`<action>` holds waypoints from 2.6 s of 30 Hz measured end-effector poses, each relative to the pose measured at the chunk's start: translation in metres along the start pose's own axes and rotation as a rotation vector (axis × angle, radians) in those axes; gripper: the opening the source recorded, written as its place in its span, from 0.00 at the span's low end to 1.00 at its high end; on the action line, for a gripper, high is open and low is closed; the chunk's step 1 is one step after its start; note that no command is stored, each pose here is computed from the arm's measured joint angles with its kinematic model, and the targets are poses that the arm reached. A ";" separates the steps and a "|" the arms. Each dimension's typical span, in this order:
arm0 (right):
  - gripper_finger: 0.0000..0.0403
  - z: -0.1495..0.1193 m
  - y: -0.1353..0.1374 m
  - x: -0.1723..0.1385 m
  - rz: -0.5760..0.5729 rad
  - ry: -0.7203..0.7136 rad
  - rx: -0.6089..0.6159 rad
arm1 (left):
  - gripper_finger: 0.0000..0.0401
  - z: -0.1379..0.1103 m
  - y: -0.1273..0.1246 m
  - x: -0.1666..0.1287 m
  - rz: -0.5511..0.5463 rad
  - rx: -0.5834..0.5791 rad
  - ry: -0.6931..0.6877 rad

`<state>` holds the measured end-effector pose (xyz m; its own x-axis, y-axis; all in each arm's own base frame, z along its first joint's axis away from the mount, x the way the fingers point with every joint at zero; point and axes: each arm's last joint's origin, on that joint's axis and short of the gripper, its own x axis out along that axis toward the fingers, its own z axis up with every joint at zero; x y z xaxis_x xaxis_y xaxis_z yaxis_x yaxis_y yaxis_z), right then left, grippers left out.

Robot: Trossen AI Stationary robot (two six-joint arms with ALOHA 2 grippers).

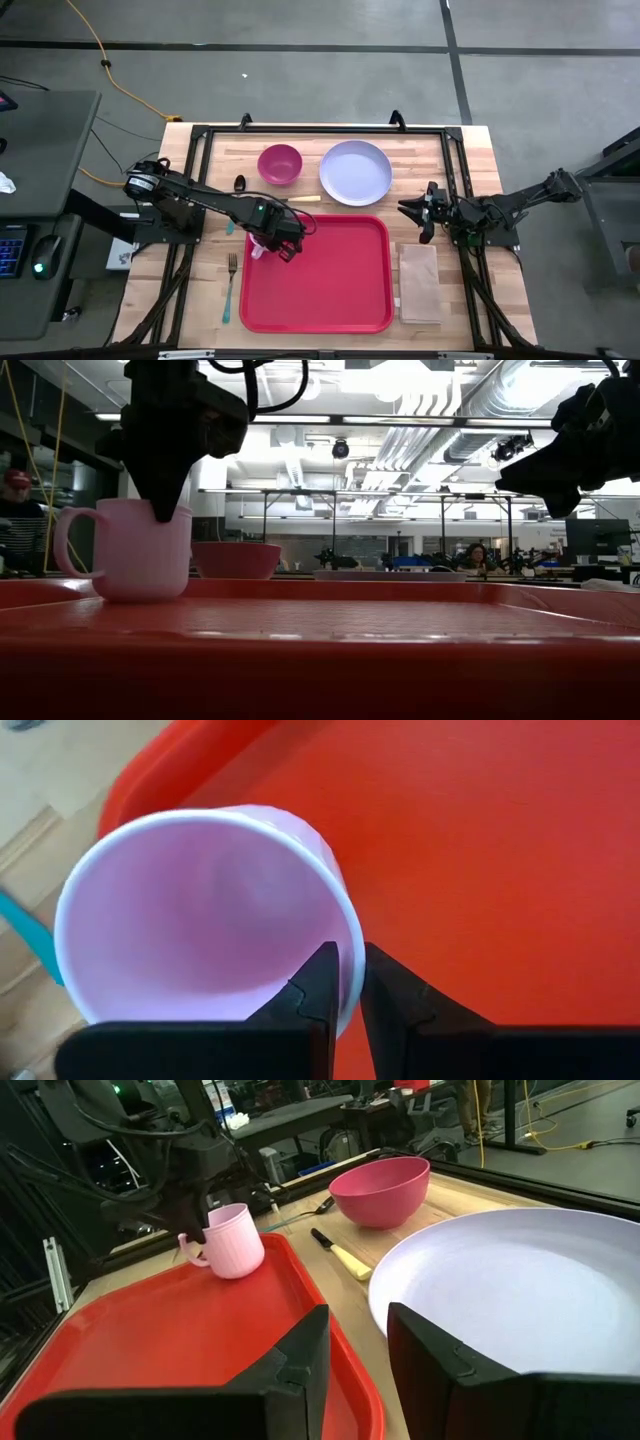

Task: Set up tray
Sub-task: Put the pink mug on the top left of the red tray, then put the white plate on the center of the red tray

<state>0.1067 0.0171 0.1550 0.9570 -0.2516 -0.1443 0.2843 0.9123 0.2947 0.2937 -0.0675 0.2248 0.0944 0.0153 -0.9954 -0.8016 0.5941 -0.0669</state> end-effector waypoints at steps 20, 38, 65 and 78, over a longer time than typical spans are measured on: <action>0.20 0.000 0.000 0.000 0.000 0.000 0.000 | 0.18 0.009 -0.006 -0.055 0.057 0.010 -0.140; 0.20 0.000 0.000 0.000 0.001 -0.001 0.001 | 0.18 0.053 0.014 -0.101 0.171 0.087 -0.352; 0.20 0.002 -0.001 0.000 -0.056 -0.036 0.007 | 0.18 0.133 0.088 -0.101 0.315 -0.043 -0.349; 0.20 0.003 -0.004 0.000 -0.157 -0.077 -0.009 | 0.18 0.176 0.136 -0.103 0.261 -0.124 -0.369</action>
<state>0.1052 0.0124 0.1566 0.9023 -0.4153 -0.1153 0.4309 0.8625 0.2655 0.2783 0.1531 0.3303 0.0663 0.4496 -0.8907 -0.8889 0.4321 0.1520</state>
